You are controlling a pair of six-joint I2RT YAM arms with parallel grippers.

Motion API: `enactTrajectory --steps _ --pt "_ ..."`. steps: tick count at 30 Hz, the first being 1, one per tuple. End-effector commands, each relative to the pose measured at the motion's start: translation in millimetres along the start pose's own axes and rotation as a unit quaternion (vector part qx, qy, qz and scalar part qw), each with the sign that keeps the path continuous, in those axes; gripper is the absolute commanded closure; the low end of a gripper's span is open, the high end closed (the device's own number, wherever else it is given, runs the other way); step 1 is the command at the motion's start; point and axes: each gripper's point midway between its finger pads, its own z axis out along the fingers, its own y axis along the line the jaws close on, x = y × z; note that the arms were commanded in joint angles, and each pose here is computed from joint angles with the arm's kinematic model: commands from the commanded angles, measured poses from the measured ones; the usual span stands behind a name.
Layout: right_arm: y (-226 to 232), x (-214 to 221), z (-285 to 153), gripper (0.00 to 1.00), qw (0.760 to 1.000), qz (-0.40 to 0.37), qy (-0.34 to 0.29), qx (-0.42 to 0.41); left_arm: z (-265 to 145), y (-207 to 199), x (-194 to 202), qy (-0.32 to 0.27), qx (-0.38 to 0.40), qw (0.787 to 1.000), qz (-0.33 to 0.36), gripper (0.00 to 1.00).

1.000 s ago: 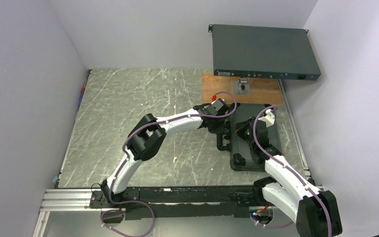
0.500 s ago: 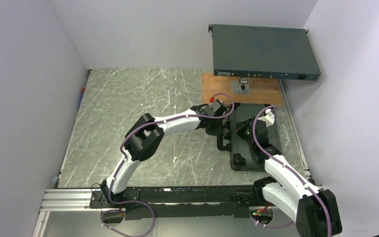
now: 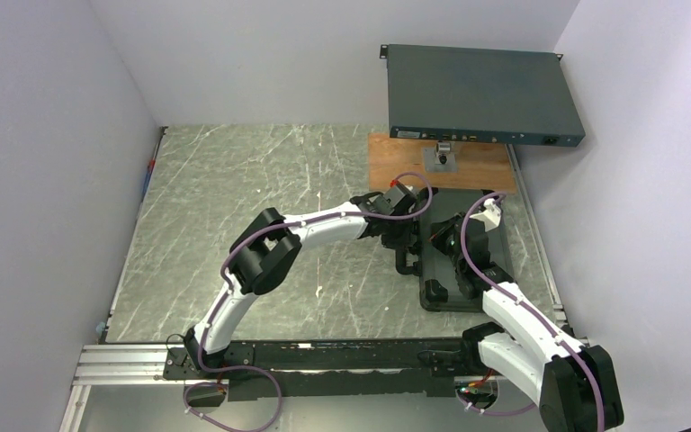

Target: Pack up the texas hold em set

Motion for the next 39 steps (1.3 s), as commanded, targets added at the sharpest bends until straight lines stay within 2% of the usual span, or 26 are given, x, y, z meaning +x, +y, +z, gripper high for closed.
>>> enactTrajectory --steps 1,19,27,30,39 --pt "-72 82 -23 1.0 0.981 -0.057 0.158 0.101 4 -7 5 0.009 0.012 1.0 -0.007 1.0" --pt "-72 82 -23 1.0 0.981 -0.056 0.157 0.102 24 16 8 0.016 -0.061 0.997 -0.054 1.0" --pt "-73 82 -23 1.0 0.981 -0.056 0.157 0.102 37 32 3 0.011 -0.084 0.995 -0.047 1.0" --pt "-73 82 -23 1.0 0.981 -0.056 0.157 0.102 27 31 -1 0.002 -0.082 0.996 -0.031 1.0" --pt "-72 82 -22 1.0 0.98 -0.057 0.158 0.103 -30 -3 -13 -0.044 -0.002 0.999 -0.016 1.0"
